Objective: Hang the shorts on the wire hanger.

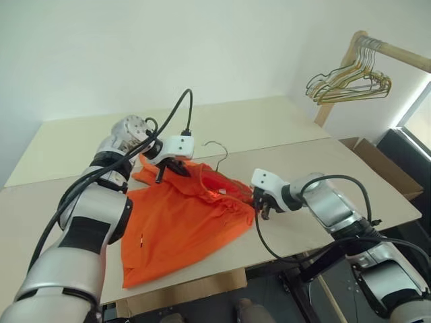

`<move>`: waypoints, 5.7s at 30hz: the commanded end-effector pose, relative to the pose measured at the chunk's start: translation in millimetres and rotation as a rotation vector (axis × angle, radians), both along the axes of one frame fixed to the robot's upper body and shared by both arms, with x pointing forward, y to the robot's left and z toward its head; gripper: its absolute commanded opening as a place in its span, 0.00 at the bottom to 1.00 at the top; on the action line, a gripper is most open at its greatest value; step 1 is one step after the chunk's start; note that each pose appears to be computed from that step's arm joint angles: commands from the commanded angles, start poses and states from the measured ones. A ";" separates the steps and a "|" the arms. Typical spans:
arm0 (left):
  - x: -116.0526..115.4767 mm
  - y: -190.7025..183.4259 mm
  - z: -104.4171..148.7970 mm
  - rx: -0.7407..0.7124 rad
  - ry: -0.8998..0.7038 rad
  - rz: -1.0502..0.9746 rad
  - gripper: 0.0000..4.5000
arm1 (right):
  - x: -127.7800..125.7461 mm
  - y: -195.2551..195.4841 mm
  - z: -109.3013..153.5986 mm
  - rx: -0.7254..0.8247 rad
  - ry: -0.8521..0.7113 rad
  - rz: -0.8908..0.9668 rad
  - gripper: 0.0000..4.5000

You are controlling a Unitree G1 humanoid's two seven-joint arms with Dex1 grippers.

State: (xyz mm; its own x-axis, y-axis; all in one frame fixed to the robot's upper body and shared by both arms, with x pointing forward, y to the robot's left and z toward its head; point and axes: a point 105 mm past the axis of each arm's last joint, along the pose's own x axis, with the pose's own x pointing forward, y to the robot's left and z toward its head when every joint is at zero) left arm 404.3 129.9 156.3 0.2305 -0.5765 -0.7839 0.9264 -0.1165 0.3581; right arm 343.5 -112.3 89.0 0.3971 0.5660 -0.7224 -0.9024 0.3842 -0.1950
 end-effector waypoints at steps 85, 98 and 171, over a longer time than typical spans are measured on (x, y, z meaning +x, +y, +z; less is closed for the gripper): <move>-6.5 60.2 94.9 -0.079 -0.304 -0.020 0.00 | 30.1 -46.7 22.3 0.665 0.167 -0.413 0.01; 6.9 65.3 71.1 0.035 -0.354 0.048 0.00 | 25.5 -33.2 72.3 0.336 -0.216 -0.095 0.01; -1.2 5.8 58.0 -0.412 -0.340 -0.052 0.00 | 41.0 26.4 131.9 -0.150 -0.650 0.433 0.47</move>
